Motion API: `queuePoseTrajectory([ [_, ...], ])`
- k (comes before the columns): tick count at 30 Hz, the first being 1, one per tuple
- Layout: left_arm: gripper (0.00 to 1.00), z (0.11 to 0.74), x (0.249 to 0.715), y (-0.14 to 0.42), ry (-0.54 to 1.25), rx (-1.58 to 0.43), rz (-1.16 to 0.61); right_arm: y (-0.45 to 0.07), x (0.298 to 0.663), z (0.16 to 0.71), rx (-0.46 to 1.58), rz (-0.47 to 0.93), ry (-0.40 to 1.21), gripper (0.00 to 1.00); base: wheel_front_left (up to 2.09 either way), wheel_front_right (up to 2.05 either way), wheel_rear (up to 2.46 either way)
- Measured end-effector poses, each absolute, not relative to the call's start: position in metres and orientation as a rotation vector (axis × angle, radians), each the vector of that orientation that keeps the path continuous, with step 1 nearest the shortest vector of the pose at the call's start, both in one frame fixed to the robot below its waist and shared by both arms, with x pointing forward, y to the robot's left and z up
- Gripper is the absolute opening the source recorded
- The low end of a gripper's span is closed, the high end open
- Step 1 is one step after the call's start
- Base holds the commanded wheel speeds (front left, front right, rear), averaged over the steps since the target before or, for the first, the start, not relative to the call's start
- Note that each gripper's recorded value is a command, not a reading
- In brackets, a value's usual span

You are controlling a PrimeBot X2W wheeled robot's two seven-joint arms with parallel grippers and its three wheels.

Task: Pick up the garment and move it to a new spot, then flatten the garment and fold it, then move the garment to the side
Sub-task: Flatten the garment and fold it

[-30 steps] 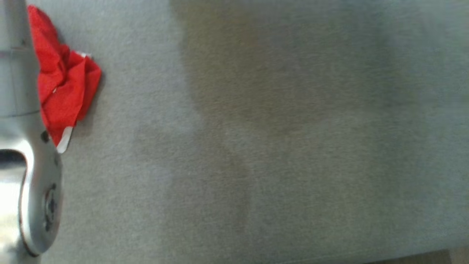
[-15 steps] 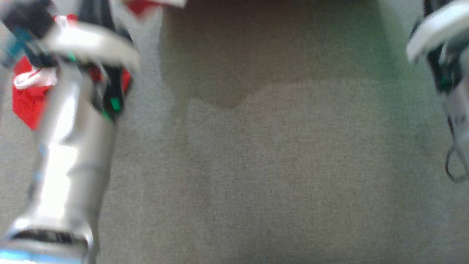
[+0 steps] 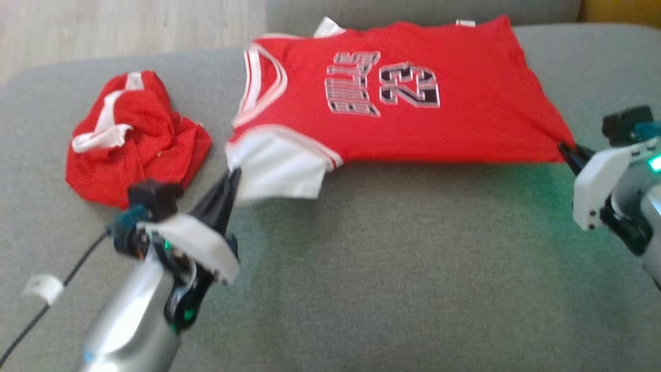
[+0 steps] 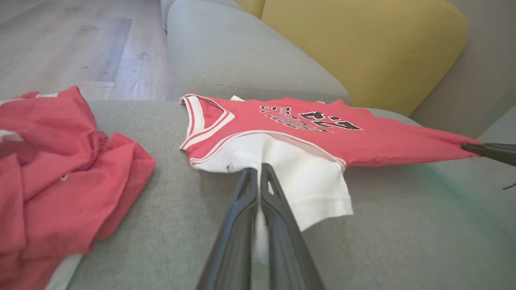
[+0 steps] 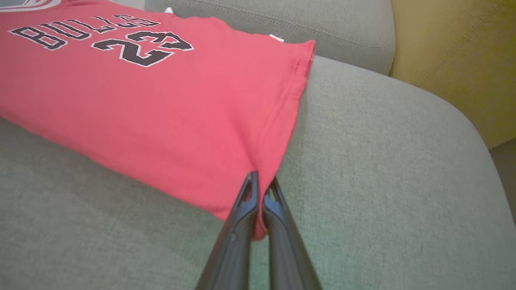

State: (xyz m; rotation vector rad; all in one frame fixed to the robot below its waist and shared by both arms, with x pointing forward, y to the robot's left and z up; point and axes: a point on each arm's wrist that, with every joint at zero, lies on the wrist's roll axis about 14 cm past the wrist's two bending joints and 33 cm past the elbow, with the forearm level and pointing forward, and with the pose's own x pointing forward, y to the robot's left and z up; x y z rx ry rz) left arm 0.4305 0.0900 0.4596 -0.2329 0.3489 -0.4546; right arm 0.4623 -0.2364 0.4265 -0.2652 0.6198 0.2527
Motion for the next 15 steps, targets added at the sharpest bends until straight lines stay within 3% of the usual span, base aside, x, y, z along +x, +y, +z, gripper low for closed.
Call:
queuePoseTrajectory([
  [15, 0.00, 0.461, 0.333, 0.083, 0.474, -0.191, -0.568, -0.242, 0.380, 0.417, -0.267, 0.322, 0.785, 0.00, 0.00, 0.00, 0.00],
])
